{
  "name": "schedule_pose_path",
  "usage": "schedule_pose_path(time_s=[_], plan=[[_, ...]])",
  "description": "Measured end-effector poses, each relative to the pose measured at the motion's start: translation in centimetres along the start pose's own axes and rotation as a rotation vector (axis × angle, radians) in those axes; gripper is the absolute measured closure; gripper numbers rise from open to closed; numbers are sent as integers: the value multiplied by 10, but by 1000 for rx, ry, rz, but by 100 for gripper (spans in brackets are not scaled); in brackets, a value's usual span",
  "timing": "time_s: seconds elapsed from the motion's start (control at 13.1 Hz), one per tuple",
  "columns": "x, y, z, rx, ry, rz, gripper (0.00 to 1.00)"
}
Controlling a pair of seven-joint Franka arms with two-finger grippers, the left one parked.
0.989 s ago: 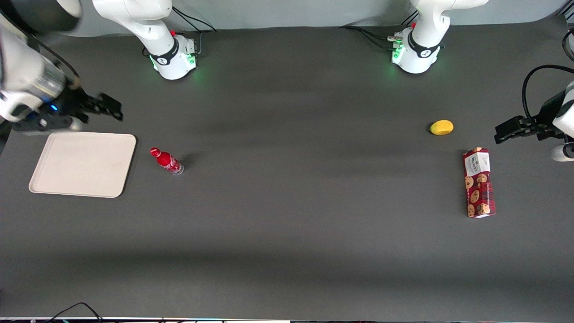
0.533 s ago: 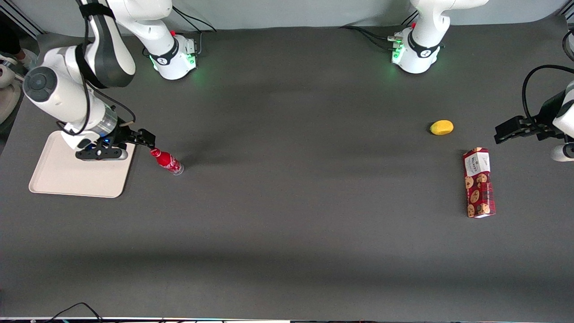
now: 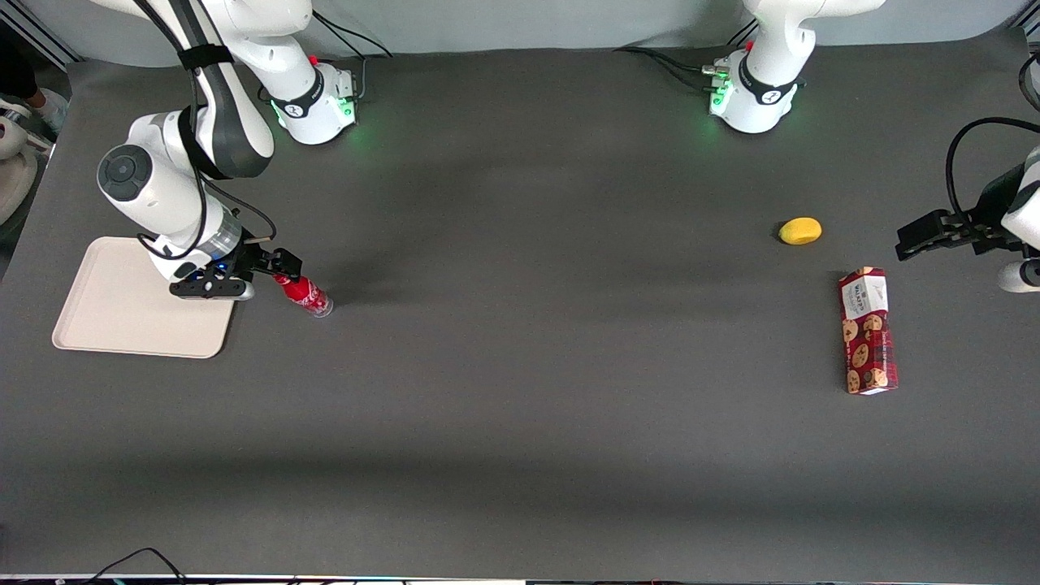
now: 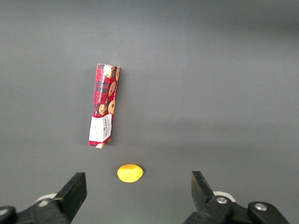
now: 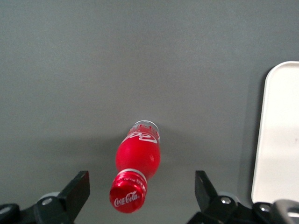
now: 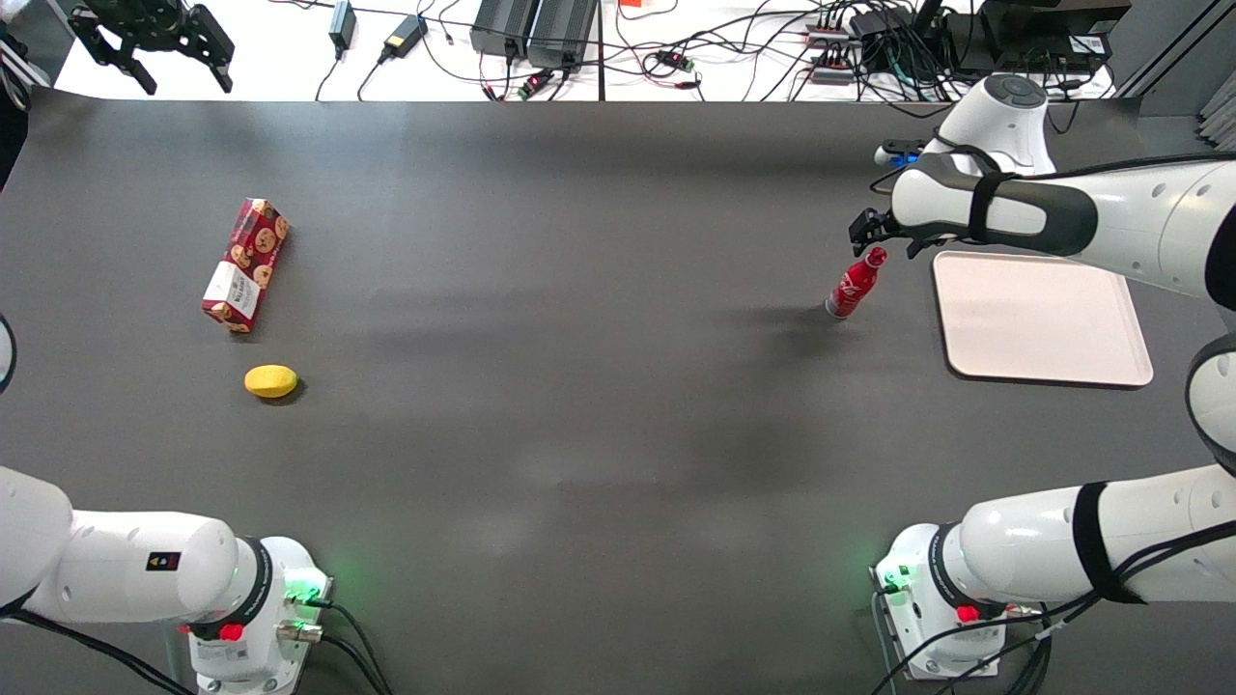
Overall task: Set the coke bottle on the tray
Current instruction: 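Lower the open right gripper around the bottle neck and close it, then lift the bottle with the right gripper and carry it over the tray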
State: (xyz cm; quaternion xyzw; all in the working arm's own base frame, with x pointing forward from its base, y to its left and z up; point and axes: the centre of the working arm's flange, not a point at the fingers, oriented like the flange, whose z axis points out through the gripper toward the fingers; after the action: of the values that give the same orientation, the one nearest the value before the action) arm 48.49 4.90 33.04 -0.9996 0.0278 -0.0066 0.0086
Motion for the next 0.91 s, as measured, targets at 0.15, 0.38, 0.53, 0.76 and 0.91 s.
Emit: schedule_pose_path(time_s=[0.15,0.38,0.53,0.76,0.91], plan=[[-4,0,6,0,1,2,5],[-7,-2,9,0,2,-2,39],[-8,-7,9,-1,3,-12,64],[-8,-14,7,-1,7,-25,68],[-7,-19,-9,-3,12,-35,68]])
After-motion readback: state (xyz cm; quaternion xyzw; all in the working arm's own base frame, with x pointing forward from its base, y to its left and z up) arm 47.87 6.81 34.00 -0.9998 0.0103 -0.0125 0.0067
